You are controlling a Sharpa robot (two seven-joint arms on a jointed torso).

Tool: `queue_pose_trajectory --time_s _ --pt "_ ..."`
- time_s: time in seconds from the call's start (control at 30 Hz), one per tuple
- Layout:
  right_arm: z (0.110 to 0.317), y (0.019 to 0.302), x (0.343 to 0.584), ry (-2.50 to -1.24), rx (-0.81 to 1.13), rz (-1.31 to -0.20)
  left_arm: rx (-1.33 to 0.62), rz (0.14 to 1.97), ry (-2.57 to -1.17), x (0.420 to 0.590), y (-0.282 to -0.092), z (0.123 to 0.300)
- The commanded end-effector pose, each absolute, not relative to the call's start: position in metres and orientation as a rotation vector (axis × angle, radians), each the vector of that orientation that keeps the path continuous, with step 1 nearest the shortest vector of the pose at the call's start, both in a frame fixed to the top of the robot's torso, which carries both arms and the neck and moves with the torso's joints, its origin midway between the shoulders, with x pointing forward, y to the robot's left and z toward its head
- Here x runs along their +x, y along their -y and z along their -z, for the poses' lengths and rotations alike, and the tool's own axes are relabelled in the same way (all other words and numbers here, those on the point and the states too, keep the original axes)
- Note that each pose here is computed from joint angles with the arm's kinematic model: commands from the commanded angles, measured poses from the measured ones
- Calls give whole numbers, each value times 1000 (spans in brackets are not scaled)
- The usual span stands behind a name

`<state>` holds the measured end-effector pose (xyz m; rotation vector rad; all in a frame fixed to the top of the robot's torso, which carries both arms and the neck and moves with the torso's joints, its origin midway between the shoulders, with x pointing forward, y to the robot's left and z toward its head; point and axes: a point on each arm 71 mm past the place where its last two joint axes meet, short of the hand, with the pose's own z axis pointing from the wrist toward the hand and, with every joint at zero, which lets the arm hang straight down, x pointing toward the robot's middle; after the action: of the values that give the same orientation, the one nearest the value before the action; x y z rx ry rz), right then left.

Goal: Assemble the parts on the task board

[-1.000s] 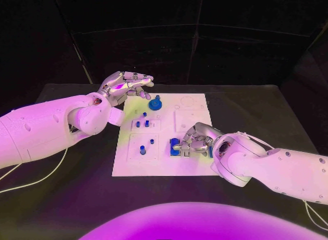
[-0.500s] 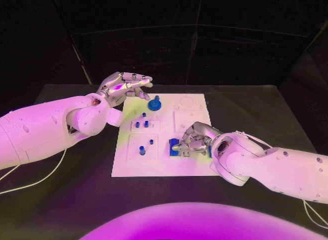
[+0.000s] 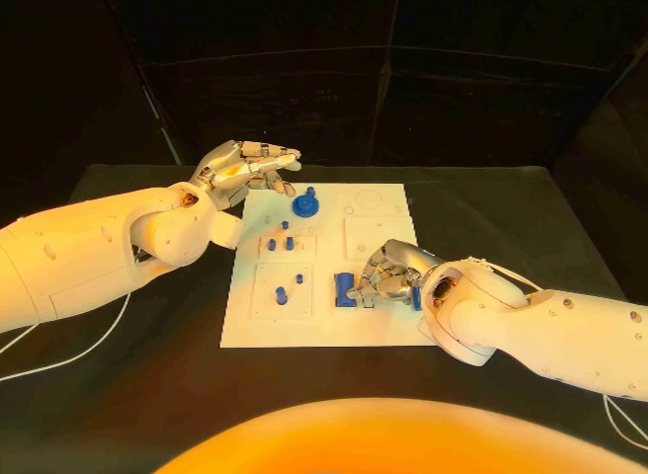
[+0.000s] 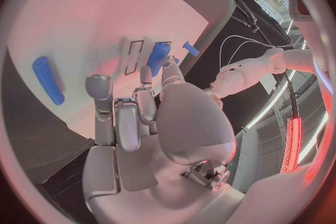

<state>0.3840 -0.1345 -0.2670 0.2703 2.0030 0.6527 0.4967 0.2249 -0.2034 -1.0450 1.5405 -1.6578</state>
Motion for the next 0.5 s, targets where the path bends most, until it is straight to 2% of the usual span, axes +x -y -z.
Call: queue_pose_trajectory --time_s 0.03,0.27,0.5 --pt "263 134 384 -1972 254 -682 -1041 1675 -1543 496 -224 202" --pt "254 154 382 -1870 321 -755 -1042 1673 -1541 496 -225 202" --pt "252 195 379 -1882 300 -685 -1043 1670 -1540 496 -227 202"
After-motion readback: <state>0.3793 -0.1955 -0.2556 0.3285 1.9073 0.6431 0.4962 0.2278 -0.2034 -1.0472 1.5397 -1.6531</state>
